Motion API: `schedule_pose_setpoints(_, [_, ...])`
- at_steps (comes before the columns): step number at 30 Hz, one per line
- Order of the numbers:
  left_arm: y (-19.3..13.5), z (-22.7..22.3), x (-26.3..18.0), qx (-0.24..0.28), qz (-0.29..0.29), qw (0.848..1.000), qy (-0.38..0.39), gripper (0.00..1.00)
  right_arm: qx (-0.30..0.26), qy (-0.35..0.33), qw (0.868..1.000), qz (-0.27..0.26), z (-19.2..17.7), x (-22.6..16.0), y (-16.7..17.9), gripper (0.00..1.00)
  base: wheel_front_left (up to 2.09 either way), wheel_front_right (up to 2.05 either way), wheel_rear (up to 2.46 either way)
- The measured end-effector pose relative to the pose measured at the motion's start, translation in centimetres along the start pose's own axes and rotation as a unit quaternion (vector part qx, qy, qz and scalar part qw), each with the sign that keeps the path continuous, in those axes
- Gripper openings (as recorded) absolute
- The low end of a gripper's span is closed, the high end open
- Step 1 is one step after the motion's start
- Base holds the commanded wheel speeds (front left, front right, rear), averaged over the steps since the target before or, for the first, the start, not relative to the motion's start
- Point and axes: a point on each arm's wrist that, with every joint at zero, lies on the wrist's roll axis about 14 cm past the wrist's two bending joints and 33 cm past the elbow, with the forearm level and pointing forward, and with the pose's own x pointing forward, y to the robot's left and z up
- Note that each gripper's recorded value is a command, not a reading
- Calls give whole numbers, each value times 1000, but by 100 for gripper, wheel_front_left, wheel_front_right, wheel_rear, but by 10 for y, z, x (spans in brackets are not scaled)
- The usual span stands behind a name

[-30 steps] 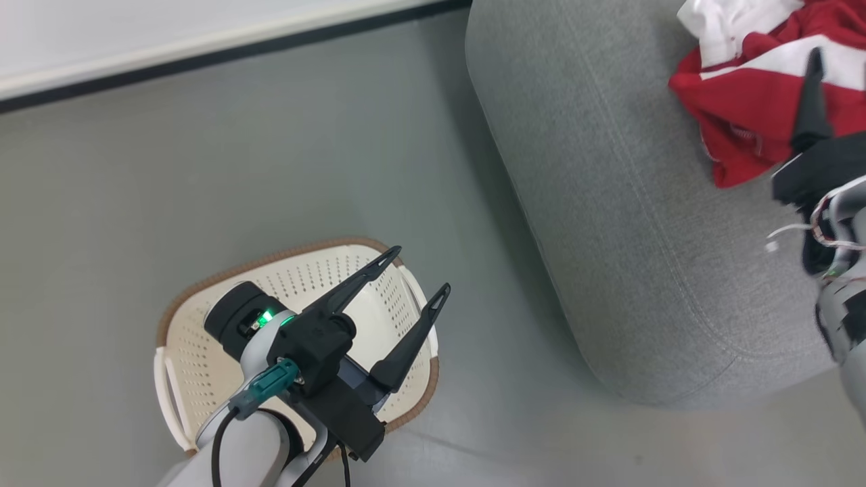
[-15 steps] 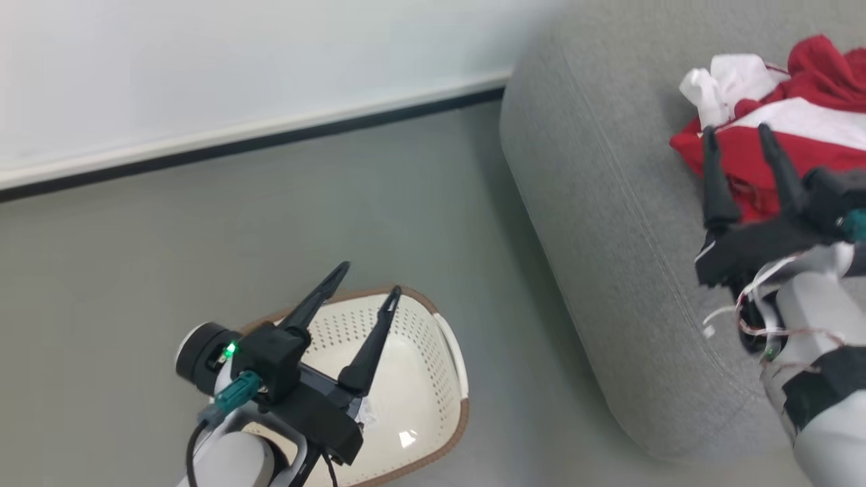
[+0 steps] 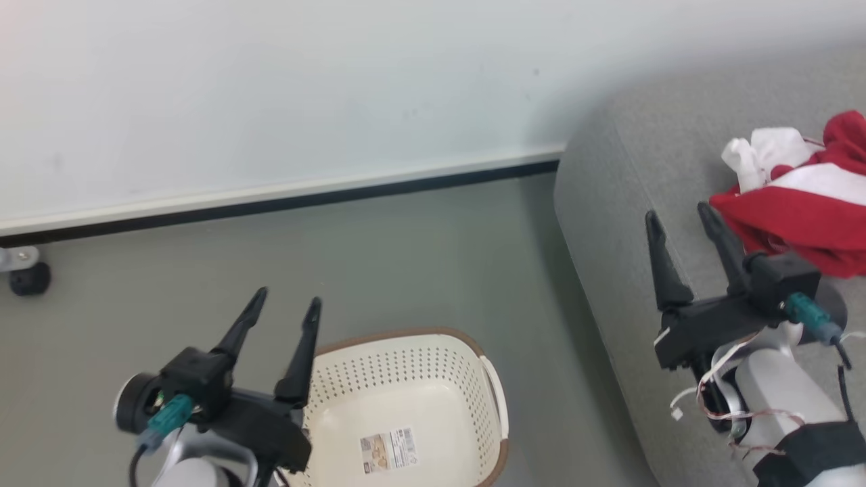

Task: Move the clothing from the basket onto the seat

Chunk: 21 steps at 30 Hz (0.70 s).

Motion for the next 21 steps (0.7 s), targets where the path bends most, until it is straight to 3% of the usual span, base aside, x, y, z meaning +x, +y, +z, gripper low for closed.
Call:
schedule_pose_setpoints(8, [41,9,-33,4,77,997,-13,100,8,-5,1000,21,4,-15,23,100,0,0,0])
schedule_pose_setpoints(21, [67,12,-61,-2,132,991,-24,100,10,14,1000,21,-2,-31,28,100,0,0,0])
